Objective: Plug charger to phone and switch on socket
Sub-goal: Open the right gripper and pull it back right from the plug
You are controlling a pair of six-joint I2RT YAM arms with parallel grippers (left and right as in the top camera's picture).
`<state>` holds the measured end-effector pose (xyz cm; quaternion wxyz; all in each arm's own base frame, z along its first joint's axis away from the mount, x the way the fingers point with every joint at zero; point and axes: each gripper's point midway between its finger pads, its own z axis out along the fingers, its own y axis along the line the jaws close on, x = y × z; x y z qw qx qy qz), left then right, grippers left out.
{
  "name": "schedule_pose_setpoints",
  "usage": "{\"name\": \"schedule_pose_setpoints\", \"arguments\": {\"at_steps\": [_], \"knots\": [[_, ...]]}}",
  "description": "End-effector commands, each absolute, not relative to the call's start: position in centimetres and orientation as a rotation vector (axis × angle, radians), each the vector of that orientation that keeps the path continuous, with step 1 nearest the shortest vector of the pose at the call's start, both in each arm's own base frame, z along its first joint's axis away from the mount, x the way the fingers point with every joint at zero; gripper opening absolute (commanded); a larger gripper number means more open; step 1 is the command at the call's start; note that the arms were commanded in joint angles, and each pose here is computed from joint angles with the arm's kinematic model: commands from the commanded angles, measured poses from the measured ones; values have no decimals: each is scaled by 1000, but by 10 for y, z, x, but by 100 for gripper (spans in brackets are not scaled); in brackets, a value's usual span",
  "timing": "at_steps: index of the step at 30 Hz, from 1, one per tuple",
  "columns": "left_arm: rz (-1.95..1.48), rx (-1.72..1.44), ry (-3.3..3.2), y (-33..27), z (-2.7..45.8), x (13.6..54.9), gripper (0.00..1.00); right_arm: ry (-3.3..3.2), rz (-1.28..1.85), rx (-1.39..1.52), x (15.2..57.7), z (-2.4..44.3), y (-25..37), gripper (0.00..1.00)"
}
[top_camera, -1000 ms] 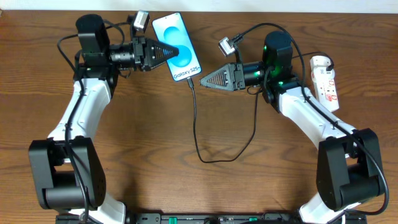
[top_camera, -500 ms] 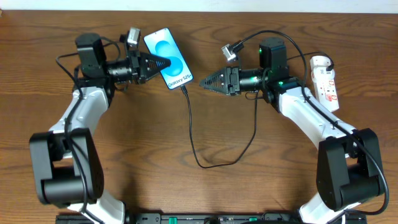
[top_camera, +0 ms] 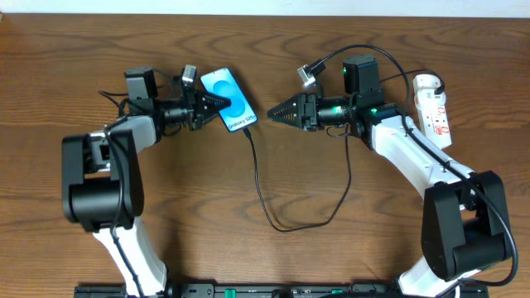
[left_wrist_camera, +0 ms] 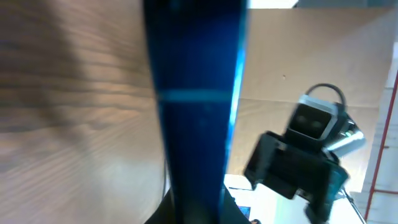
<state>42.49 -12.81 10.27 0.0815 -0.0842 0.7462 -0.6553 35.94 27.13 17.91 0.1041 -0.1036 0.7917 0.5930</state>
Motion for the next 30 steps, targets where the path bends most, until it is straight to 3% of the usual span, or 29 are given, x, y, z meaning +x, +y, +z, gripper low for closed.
{"name": "schedule_pose_setpoints", "arguments": {"at_steps": [1, 15, 24, 30], "knots": [[-1962, -226, 2224, -127, 92, 425, 7, 2307, 1718, -338, 363, 185, 270, 63], [-1745, -379, 2336, -117, 37, 434, 7, 2378, 1675, -298, 358, 173, 274, 63], [-1385, -606, 2559, -93, -18, 425, 7, 2384, 1675, -306, 356, 172, 276, 63], [-1324, -627, 2599, -89, -27, 420, 7, 2386, 1665, -301, 357, 172, 276, 63]]}}
